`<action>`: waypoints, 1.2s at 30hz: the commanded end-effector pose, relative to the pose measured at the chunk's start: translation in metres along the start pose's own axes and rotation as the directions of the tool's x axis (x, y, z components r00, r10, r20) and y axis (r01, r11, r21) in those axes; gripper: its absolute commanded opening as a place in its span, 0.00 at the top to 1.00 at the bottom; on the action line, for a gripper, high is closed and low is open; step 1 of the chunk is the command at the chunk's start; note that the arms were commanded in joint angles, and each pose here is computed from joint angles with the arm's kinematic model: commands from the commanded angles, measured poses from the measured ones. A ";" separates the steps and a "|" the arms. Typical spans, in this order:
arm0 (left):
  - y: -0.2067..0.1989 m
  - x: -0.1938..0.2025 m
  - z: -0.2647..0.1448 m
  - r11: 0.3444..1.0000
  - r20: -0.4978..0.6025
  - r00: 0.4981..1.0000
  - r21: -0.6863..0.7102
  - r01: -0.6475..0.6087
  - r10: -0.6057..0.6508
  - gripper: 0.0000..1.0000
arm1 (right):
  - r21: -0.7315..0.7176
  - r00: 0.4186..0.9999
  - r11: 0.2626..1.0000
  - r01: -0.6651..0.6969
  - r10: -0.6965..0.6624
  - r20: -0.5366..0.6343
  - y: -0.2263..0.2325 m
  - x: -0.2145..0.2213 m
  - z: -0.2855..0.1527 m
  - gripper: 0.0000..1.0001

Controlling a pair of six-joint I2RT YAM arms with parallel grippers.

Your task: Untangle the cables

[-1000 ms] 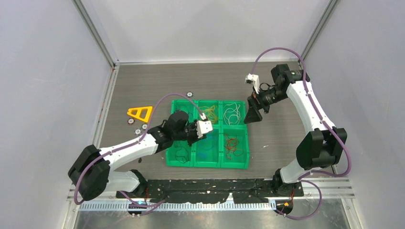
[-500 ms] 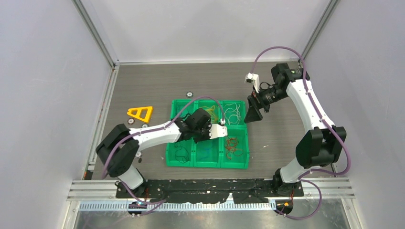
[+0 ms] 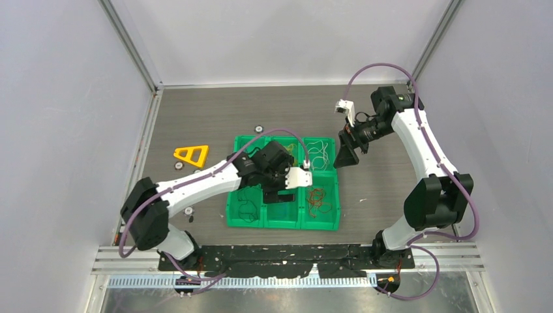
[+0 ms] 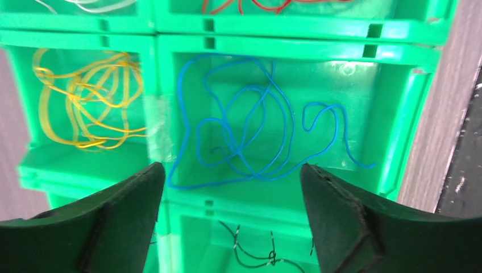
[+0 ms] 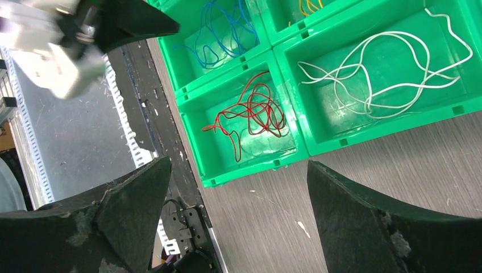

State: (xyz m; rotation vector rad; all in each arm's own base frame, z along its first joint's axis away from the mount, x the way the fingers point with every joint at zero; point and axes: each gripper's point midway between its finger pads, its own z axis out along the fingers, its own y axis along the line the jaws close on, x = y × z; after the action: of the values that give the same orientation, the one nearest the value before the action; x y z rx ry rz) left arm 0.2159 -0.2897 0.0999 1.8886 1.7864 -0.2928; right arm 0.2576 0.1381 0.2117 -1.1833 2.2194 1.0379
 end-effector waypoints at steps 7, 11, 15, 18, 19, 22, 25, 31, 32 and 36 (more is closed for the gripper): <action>0.020 -0.062 -0.106 0.989 0.244 0.960 -0.022 0.149 -0.139 0.00 | 0.095 0.990 0.993 0.072 -0.083 0.113 0.002 -0.027 -0.026 0.05; 0.068 -0.071 -0.159 0.938 0.310 0.906 -0.096 0.333 -0.289 0.00 | 0.190 0.978 0.982 0.016 -0.055 0.201 -0.019 -0.046 -0.042 0.05; 0.130 -0.053 -0.210 0.830 0.301 0.824 -0.148 0.537 -0.479 0.01 | 0.316 0.942 0.944 -0.097 -0.016 0.336 -0.052 -0.069 -0.070 0.05; 0.171 -0.034 -0.247 0.707 0.348 0.703 -0.138 0.693 -0.621 0.00 | 0.406 0.918 0.901 -0.155 -0.020 0.397 -0.082 -0.080 -0.091 0.05; 0.183 -0.021 -0.251 0.661 0.360 0.663 -0.151 0.735 -0.656 0.00 | 0.405 0.913 0.895 -0.187 0.006 0.408 -0.089 -0.079 -0.092 0.05; 0.207 0.027 -0.267 0.539 0.381 0.609 -0.284 0.793 -0.696 0.00 | 0.430 0.898 0.855 -0.291 0.088 0.432 -0.110 -0.067 -0.101 0.05; 0.209 0.068 -0.270 0.425 0.384 0.510 -0.288 0.858 -0.770 0.00 | 0.451 0.885 0.815 -0.364 0.152 0.439 -0.130 -0.049 -0.104 0.05; 0.191 0.140 -0.256 0.259 0.354 0.360 -0.301 0.918 -0.863 0.01 | 0.526 0.886 0.733 -0.432 0.234 0.401 -0.162 0.000 -0.097 0.05; 0.186 0.150 -0.250 0.237 0.341 0.337 -0.302 0.924 -0.878 0.00 | 0.529 0.886 0.730 -0.433 0.239 0.397 -0.164 0.003 -0.095 0.05; 0.172 0.173 -0.233 0.181 0.328 0.278 -0.297 0.937 -0.903 0.00 | 0.536 0.883 0.716 -0.447 0.259 0.391 -0.171 0.009 -0.092 0.05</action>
State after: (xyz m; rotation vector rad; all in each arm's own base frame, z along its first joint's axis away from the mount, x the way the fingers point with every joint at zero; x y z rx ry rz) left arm 0.3627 -0.0280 0.2416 0.2694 2.5316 -0.3084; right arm 0.3809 0.0090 0.1896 -0.3027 2.3380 0.5435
